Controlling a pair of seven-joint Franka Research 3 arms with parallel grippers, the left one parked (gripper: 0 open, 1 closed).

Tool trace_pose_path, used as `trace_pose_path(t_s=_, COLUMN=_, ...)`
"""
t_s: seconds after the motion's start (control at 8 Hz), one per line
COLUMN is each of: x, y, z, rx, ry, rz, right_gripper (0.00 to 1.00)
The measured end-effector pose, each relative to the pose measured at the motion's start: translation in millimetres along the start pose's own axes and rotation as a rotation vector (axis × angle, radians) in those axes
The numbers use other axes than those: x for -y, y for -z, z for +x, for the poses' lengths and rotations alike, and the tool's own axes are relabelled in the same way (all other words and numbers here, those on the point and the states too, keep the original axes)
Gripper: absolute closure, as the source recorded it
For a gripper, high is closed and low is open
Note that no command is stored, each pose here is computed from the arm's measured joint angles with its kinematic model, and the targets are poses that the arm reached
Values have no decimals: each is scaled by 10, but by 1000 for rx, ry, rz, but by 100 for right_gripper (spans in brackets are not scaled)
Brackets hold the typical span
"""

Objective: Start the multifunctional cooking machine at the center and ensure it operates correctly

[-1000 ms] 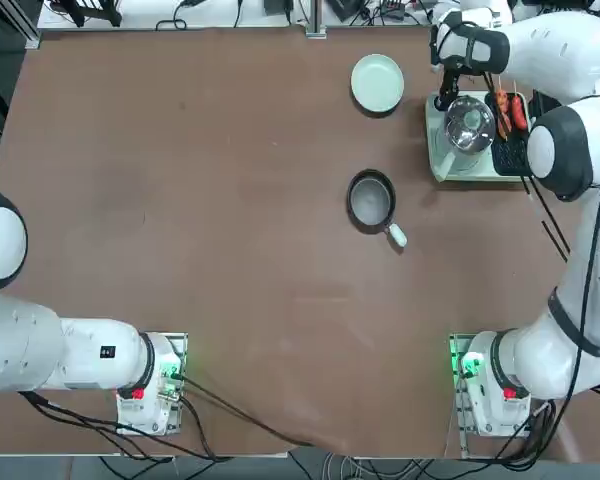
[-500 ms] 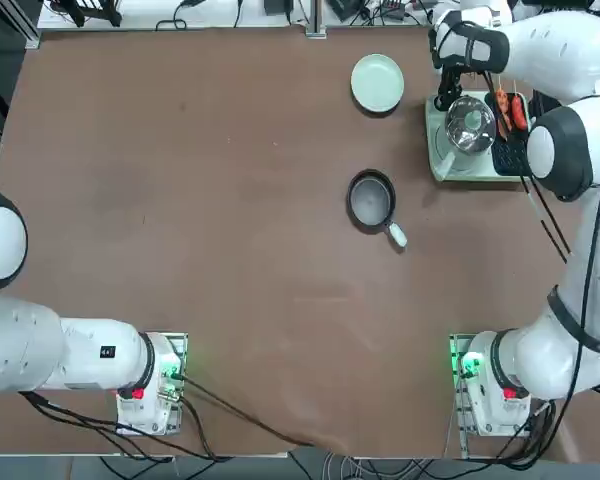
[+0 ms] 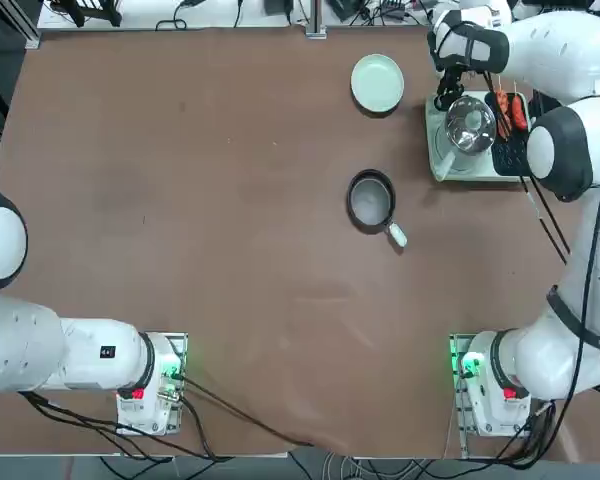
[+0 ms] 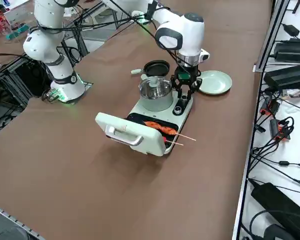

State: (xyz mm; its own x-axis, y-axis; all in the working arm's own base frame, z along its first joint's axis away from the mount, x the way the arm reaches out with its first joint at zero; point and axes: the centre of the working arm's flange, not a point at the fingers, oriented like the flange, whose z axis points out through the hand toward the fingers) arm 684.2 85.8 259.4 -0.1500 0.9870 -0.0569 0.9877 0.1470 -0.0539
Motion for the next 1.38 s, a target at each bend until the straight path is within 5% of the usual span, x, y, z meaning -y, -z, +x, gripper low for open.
trace_pose_path(t_s=0.88, x=2, y=7, z=8, rx=2, ry=129, rz=1, right_gripper=58)
trace_pose_path(t_s=1.38, x=5, y=26, z=-56, rx=-52, ry=78, rz=-4, right_gripper=57)
